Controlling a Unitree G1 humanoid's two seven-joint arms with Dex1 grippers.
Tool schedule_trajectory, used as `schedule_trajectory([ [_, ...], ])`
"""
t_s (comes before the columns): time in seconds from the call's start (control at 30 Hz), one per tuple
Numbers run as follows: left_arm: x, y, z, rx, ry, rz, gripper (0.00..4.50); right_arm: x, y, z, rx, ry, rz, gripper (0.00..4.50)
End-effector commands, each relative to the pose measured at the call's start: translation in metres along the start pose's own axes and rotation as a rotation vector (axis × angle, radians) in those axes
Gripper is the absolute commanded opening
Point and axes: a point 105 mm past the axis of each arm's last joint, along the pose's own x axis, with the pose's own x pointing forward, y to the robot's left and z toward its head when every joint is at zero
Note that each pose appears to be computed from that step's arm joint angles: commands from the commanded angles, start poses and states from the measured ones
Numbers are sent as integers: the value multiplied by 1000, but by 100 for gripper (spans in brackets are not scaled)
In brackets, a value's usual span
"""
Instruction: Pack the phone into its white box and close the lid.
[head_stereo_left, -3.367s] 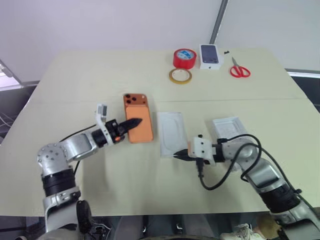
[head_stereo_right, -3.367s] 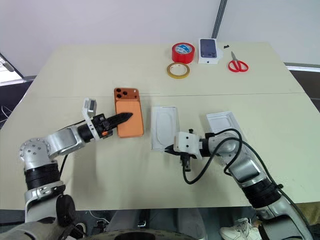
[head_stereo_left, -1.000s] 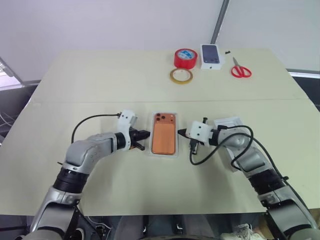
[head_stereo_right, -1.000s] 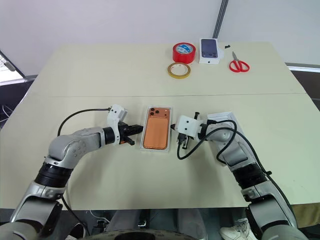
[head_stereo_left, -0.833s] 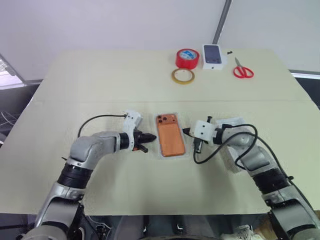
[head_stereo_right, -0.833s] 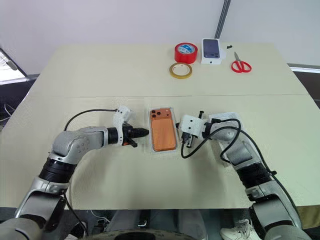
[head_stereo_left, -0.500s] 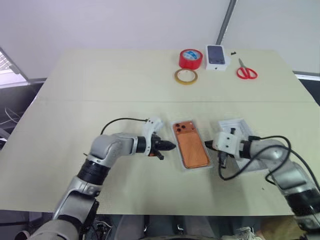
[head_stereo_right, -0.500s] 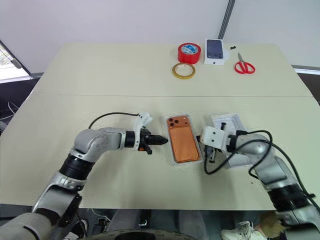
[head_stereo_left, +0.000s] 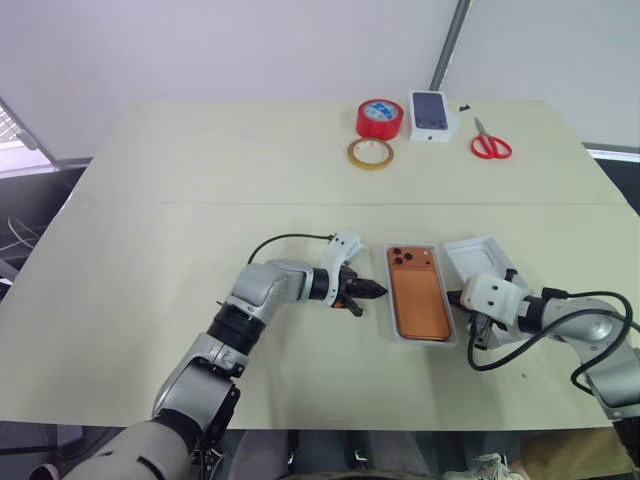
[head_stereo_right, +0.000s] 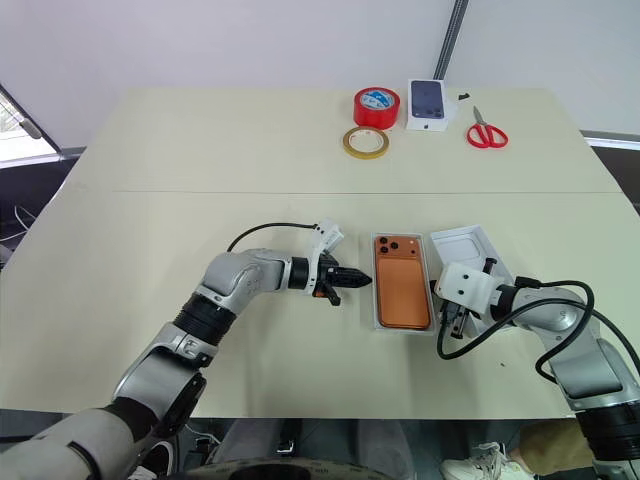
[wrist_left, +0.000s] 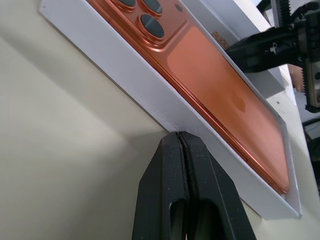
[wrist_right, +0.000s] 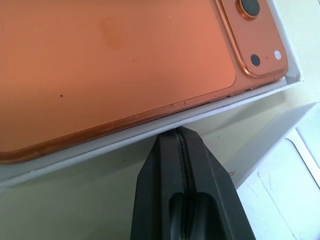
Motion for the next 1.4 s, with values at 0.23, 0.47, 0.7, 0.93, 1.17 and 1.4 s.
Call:
schedule_trajectory([
  [0.23, -24, 9, 19, 139, -29, -25, 5, -3, -17, 4, -58, 3, -35, 0],
  [0.47, -39, 27, 39, 161, -158, 105, 5, -2, -42, 1, -52, 13, -132, 0],
  [0.7, -57, 27, 49, 236, -246, 147, 5, 0, -42, -10, -72, 56, -115, 0],
  [0.93, -98, 43, 55, 287, -307, 249, 5, -13, -50, -24, -56, 95, -186, 0],
  [1.17, -128, 23, 44, 400, -331, 163, 186, -24, -47, 4, 232, -70, -185, 240],
  [1.4, -171, 12, 41, 610, -362, 151, 445, -45, -49, -9, 382, -37, -340, 450],
])
